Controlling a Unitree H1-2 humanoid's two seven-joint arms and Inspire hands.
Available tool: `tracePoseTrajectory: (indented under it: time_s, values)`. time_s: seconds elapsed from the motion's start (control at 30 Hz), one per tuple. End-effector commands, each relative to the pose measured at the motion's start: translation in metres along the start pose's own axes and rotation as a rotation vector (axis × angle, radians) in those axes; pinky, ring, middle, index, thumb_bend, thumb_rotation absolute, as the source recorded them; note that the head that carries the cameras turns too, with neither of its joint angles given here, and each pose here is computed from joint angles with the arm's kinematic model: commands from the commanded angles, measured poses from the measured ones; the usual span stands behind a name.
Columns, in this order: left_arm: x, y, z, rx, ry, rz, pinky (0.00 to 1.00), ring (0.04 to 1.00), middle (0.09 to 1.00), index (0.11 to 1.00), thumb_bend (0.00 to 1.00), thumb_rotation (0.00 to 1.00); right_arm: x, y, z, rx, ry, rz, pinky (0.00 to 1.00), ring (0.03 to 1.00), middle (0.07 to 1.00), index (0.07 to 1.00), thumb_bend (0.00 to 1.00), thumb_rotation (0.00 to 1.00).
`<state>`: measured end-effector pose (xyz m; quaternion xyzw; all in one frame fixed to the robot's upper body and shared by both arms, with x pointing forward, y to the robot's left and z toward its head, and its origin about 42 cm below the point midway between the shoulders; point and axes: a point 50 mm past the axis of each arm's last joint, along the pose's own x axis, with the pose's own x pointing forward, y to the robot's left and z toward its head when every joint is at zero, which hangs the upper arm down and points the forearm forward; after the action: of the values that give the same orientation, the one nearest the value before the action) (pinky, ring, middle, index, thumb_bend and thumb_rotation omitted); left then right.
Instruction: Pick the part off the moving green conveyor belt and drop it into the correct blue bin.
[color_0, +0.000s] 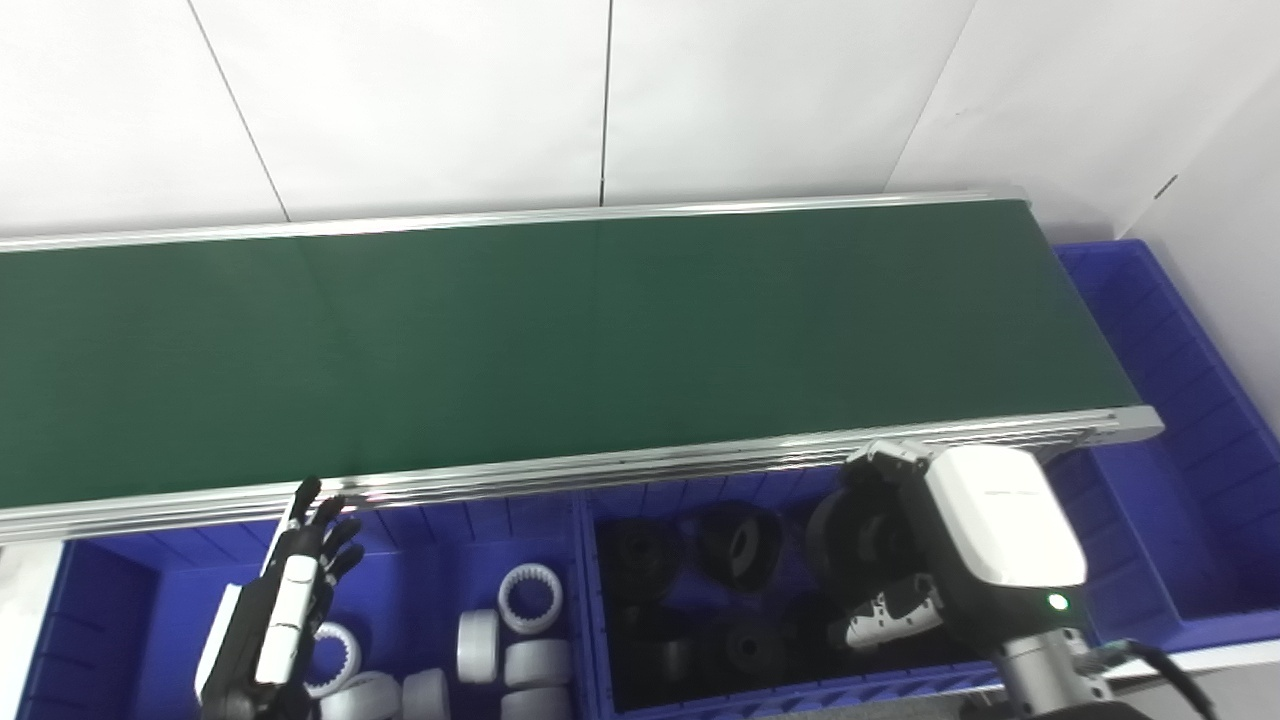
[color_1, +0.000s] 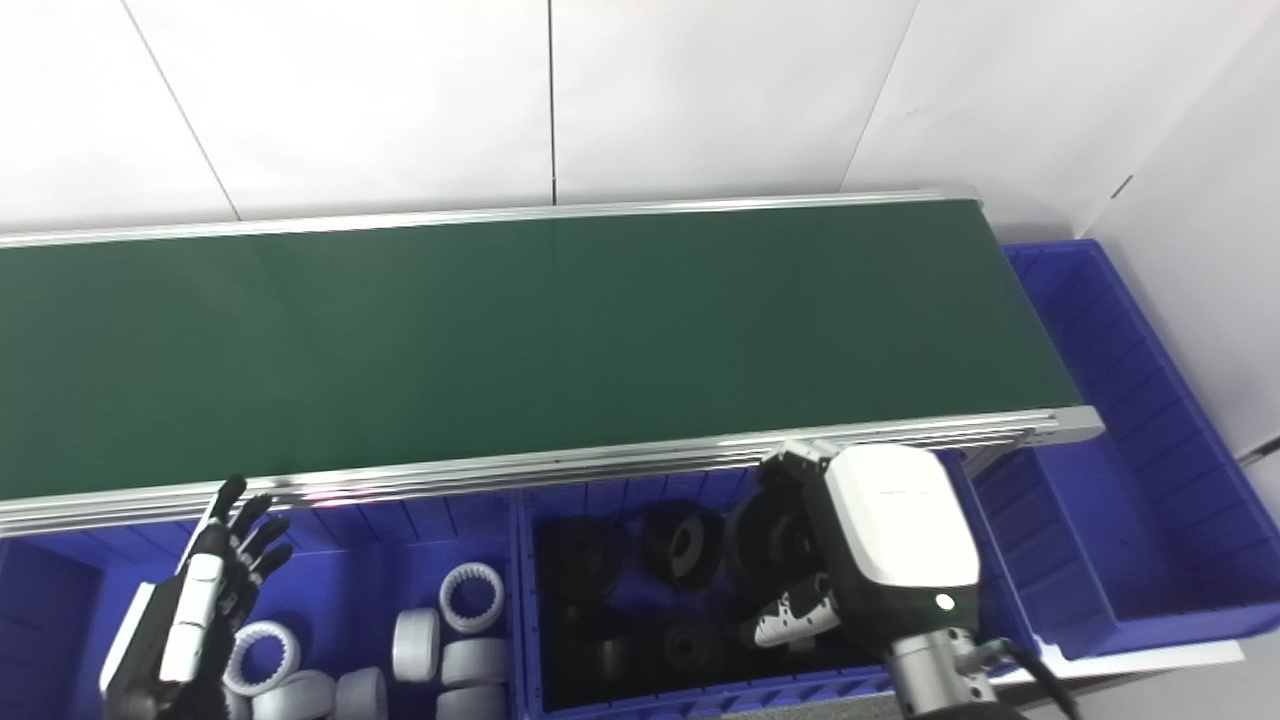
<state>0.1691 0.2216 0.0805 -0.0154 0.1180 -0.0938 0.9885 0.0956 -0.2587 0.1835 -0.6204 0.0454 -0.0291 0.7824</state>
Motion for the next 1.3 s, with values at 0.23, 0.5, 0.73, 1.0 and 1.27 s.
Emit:
tracePoseTrajectory:
  time_s: [0.23, 0.5, 0.73, 1.0, 1.27]
  values:
    - [0.003, -0.007, 0.009, 0.007, -0.055, -0.009, 0.85, 0.896, 0.94, 1.0, 0.58, 0.88, 0.01, 0.02, -0.005, -0.054, -0.046, -0.098, 0.19, 0.403, 0.515, 0.49, 0.52, 0.0]
    - [0.002, -0.014, 0.01, 0.007, -0.061, -0.024, 0.84, 0.904, 0.945, 1.0, 0.57, 0.89, 0.02, 0.036, -0.005, -0.121, 0.013, -0.036, 0.32, 0.429, 0.467, 0.522, 0.52, 0.01]
    - [-0.002, -0.018, 0.011, -0.01, -0.058, -0.017, 0.85, 0.903, 0.941, 1.0, 0.54, 0.88, 0.026, 0.053, 0.0, -0.224, 0.096, 0.122, 0.81, 0.79, 0.803, 0.75, 0.99, 0.64]
    - [-0.003, -0.022, 0.011, -0.022, -0.061, -0.015, 0.84, 0.895, 0.935, 1.0, 0.56, 0.87, 0.028, 0.066, 0.002, -0.23, 0.099, 0.133, 0.94, 0.837, 0.847, 0.807, 1.0, 0.74]
    - [-0.004, -0.023, 0.013, -0.006, -0.066, -0.019, 0.82, 0.893, 0.939, 1.0, 0.56, 0.88, 0.027, 0.066, 0.001, -0.216, 0.085, 0.128, 0.93, 0.83, 0.833, 0.816, 1.0, 0.77]
